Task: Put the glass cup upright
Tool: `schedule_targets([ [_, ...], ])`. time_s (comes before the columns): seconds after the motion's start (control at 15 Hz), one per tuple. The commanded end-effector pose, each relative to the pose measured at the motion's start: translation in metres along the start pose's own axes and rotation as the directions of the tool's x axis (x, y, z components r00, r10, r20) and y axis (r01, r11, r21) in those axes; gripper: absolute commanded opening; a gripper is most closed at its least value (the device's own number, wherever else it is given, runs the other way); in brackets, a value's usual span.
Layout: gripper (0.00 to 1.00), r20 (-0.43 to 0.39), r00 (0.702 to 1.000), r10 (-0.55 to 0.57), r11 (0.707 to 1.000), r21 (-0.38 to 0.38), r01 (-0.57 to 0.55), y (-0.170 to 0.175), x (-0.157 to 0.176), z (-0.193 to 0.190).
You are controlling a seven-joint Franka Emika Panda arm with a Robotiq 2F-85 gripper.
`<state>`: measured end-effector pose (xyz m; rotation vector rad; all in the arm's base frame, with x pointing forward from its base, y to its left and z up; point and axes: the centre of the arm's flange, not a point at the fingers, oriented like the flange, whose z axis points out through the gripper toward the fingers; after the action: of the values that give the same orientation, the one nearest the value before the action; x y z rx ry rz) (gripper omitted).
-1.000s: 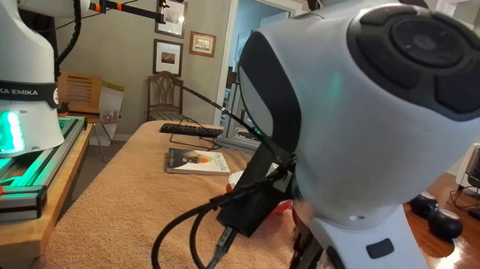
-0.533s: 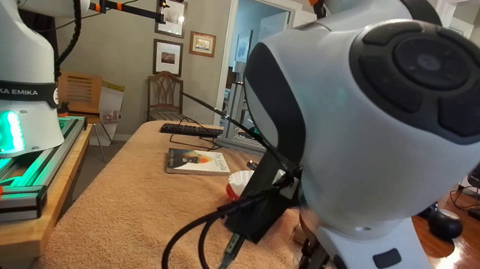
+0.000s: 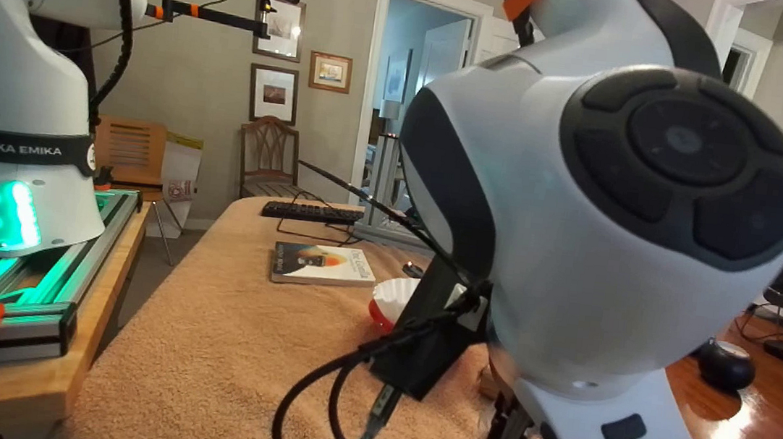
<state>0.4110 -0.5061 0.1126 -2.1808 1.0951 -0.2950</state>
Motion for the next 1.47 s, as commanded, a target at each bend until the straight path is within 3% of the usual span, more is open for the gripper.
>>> schedule_targets([
  [0.0,0.56,-0.004,1.000,0.024,0.999,0.036,-0.024,0.002,0.004,0.007],
  [0.2,0.25,-0.007,0.999,0.036,0.999,0.040,-0.036,0.002,0.004,0.008],
  [0.4,0.03,-0.007,0.999,0.042,0.998,0.045,-0.042,0.004,0.004,0.009],
  [0.47,0.00,-0.007,0.999,0.045,0.998,0.047,-0.045,0.005,0.004,0.010],
  [0.73,0.02,0.020,0.999,0.046,0.998,0.041,-0.047,0.002,0.008,0.000],
  [0.93,0.02,0.010,0.999,-0.049,0.996,-0.079,0.050,-0.020,0.001,-0.033],
  [1.13,0.02,0.019,0.985,-0.169,0.964,-0.203,0.169,-0.061,-0.007,-0.062],
  [1.4,0.02,0.081,0.927,-0.366,0.892,-0.255,0.374,-0.133,-0.016,-0.067],
])
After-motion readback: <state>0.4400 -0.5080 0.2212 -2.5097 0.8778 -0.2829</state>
